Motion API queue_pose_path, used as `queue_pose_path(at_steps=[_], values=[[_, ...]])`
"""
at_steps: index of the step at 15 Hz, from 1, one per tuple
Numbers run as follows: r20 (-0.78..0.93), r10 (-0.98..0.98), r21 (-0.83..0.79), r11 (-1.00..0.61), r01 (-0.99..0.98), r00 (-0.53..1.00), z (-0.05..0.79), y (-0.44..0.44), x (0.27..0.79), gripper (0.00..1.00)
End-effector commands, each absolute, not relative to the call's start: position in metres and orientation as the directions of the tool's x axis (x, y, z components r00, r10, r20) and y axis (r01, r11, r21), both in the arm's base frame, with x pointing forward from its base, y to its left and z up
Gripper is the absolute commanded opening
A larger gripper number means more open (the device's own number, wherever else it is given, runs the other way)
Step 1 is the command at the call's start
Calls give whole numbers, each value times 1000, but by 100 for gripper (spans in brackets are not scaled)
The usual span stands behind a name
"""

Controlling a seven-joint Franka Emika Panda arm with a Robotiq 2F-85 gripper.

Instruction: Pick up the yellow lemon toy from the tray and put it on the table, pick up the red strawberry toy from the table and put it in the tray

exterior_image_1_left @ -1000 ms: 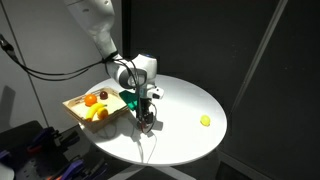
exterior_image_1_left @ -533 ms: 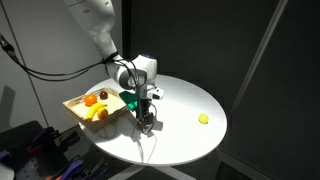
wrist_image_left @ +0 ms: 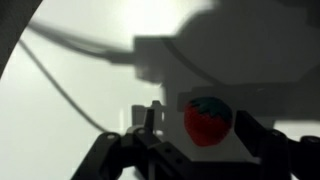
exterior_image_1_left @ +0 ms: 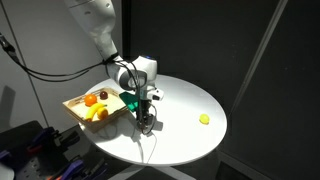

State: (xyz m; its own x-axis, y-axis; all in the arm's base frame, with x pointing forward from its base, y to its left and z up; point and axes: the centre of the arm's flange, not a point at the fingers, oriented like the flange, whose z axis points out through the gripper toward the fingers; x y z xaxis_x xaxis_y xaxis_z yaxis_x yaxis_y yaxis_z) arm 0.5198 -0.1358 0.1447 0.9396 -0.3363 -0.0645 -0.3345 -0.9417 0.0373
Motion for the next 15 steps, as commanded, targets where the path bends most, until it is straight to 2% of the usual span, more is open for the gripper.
queue_pose_path(at_steps=[1, 5, 15], values=[[-53, -326, 29, -945, -325, 944, 146, -139, 524, 52], [-59, -313, 27, -950, -312, 948, 153, -137, 521, 21], [-117, -222, 9, -975, -223, 968, 195, -121, 511, 19]])
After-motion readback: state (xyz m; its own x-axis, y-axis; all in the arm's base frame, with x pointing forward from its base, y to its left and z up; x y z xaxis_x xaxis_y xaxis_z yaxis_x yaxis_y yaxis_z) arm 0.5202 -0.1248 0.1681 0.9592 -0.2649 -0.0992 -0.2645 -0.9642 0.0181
